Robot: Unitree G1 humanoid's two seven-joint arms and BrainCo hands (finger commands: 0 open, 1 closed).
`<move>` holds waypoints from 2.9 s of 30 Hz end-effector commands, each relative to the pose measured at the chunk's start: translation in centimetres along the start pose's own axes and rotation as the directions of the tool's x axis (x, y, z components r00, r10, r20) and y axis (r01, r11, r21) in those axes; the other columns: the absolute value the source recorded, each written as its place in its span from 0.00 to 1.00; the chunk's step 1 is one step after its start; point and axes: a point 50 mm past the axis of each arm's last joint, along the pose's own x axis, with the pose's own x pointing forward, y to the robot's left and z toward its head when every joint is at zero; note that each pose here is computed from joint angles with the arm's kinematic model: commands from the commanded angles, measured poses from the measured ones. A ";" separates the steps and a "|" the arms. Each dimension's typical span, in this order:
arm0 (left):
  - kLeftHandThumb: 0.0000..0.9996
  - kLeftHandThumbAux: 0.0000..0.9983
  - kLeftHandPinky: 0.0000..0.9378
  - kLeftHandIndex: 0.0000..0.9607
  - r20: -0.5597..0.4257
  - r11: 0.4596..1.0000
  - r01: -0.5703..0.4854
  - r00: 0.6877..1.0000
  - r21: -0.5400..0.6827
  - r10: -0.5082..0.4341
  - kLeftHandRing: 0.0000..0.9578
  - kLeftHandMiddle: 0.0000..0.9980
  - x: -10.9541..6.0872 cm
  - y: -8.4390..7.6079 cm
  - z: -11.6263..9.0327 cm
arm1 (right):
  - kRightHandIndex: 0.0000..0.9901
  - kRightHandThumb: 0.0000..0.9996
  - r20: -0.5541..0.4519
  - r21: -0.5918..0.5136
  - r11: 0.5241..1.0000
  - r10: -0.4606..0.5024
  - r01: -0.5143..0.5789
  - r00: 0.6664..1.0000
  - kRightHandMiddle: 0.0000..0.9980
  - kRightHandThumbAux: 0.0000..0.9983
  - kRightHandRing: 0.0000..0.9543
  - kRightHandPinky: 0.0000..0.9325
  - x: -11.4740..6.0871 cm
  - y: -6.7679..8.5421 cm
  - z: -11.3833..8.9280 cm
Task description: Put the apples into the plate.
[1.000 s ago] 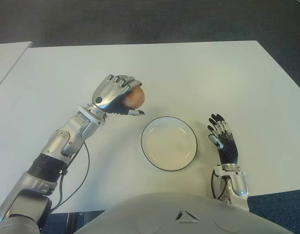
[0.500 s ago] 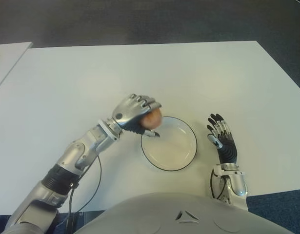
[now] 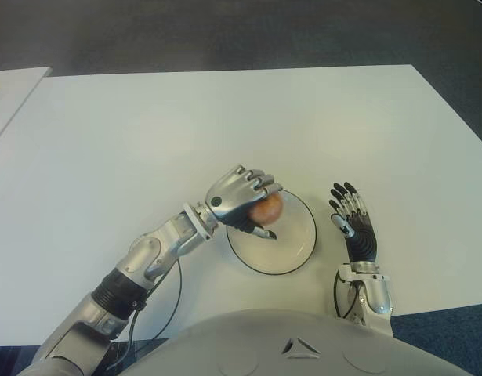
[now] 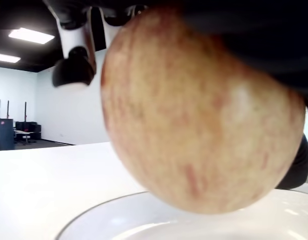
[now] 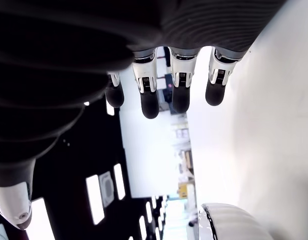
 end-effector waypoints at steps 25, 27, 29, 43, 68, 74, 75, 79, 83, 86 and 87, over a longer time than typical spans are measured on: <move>0.75 0.69 0.89 0.46 0.006 0.996 0.086 0.996 -0.026 -0.086 0.88 0.84 -0.2 -2.9 0.1 | 0.10 0.21 -0.126 0.047 0.998 -0.026 0.032 0.992 0.15 0.57 0.10 0.08 -1.9 0.9 -2.5; 0.75 0.69 0.88 0.46 0.011 0.997 0.077 0.997 -0.028 -0.077 0.88 0.83 -0.2 -3.0 0.0 | 0.09 0.20 -0.124 0.056 0.998 -0.029 0.036 0.992 0.15 0.57 0.11 0.08 -1.9 0.9 -2.6; 0.75 0.69 0.88 0.46 0.013 0.996 0.083 0.997 -0.034 -0.083 0.87 0.82 0.0 -3.0 0.0 | 0.09 0.21 -0.121 0.062 0.997 -0.032 0.040 0.992 0.15 0.57 0.10 0.09 -1.9 0.9 -2.6; 0.29 0.32 0.16 0.13 -0.011 0.984 0.156 0.987 -0.090 -0.157 0.12 0.13 -0.4 -2.2 -0.5 | 0.09 0.21 -0.131 0.058 0.998 -0.025 0.033 0.991 0.14 0.58 0.09 0.07 -2.0 1.2 -2.8; 0.16 0.22 0.00 0.00 0.007 0.971 0.222 0.975 -0.085 -0.223 0.00 0.00 -0.4 -0.9 -0.5 | 0.08 0.22 -0.130 0.072 0.997 -0.024 0.034 0.991 0.13 0.60 0.06 0.00 -1.8 1.6 -3.1; 0.16 0.22 0.00 0.00 -0.001 0.974 0.201 0.979 -0.102 -0.202 0.00 0.00 -0.4 -0.8 -0.6 | 0.08 0.22 -0.130 0.073 0.997 -0.025 0.035 0.991 0.12 0.59 0.05 0.01 -1.8 1.6 -3.2; 0.16 0.22 0.00 0.00 -0.002 0.975 0.199 0.980 -0.104 -0.200 0.00 0.00 -0.4 -0.8 -0.6 | 0.08 0.22 -0.129 0.072 0.997 -0.025 0.034 0.991 0.11 0.59 0.05 0.02 -1.8 1.6 -3.2; 0.16 0.21 0.00 0.00 -0.009 0.975 0.192 0.981 -0.112 -0.194 0.00 0.00 -0.5 -0.8 -0.7 | 0.08 0.21 -0.132 0.069 0.997 -0.024 0.034 0.991 0.11 0.59 0.05 0.02 -1.7 1.7 -3.2; 0.16 0.22 0.00 0.00 -0.015 0.976 0.187 0.982 -0.116 -0.190 0.00 0.00 -0.5 -0.8 -0.7 | 0.08 0.20 -0.137 0.069 0.997 -0.027 0.037 0.990 0.10 0.59 0.04 0.01 -1.7 1.8 -3.2; 0.16 0.22 0.00 0.00 -0.015 0.975 0.188 0.982 -0.116 -0.191 0.00 0.00 -0.6 -0.7 -0.7 | 0.07 0.19 -0.134 0.070 0.997 -0.028 0.038 0.991 0.10 0.59 0.04 0.00 -1.7 1.8 -3.2; 0.16 0.22 0.00 0.00 -0.014 0.975 0.189 0.981 -0.116 -0.192 0.00 0.00 -0.6 -0.7 -0.7 | 0.07 0.19 -0.134 0.070 0.997 -0.028 0.038 0.991 0.10 0.59 0.04 0.01 -1.7 1.8 -3.2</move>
